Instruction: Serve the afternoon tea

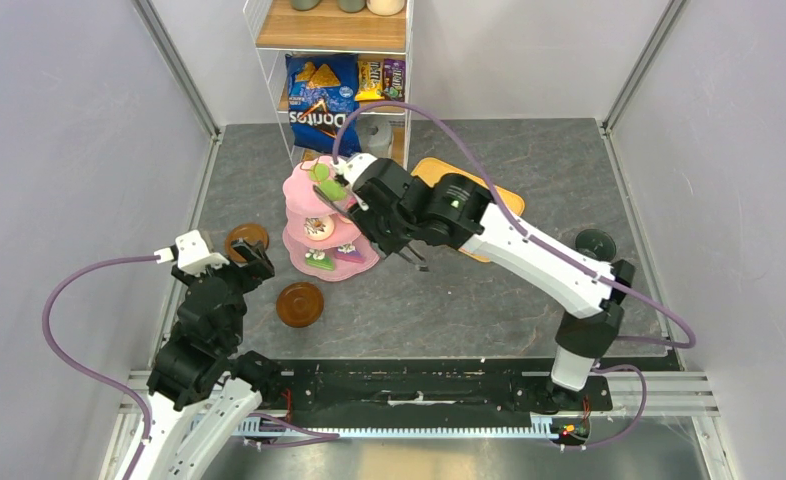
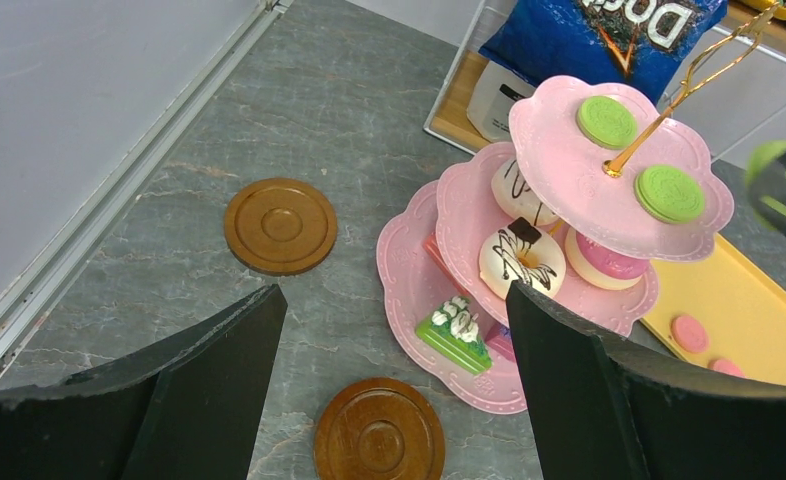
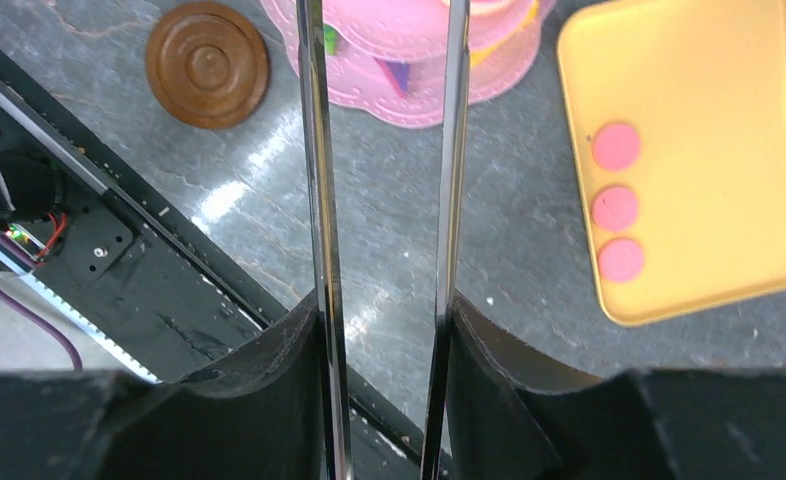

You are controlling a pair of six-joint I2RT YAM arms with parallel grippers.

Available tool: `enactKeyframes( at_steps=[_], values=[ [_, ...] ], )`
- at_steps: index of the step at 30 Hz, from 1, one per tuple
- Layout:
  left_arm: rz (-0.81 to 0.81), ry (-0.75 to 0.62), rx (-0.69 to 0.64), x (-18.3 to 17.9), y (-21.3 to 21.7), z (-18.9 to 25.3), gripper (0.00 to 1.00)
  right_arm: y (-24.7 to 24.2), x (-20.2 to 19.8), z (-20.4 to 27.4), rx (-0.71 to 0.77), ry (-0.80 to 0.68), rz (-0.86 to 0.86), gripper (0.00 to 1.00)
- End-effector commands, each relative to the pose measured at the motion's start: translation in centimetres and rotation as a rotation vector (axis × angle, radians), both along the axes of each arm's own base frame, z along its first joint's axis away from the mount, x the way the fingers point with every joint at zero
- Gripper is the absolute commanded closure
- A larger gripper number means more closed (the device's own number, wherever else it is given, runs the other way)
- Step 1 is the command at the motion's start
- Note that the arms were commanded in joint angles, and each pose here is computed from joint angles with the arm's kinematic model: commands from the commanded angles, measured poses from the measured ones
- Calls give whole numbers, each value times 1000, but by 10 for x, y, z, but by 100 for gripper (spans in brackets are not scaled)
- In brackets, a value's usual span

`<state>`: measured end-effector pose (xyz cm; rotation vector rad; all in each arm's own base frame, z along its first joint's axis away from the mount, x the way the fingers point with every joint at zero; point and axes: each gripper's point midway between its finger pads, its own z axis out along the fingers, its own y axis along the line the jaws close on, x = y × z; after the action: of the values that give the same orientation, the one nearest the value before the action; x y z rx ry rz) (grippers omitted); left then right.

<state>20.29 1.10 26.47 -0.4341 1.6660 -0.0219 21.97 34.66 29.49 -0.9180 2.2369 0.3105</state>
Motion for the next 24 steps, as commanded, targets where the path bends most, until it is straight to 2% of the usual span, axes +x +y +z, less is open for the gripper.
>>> enactKeyframes(
  at_steps=[1,11,24],
  values=[
    [40,-35,-35,0,5,6,11,39,4,17,84,-39,75,54],
    [41,-42,-39,-1,6,7,11,78,19,1,93,-40,113,53],
    [35,-43,-40,-2,5,7,11,78,47,-32,40,-47,39,49]
  ],
)
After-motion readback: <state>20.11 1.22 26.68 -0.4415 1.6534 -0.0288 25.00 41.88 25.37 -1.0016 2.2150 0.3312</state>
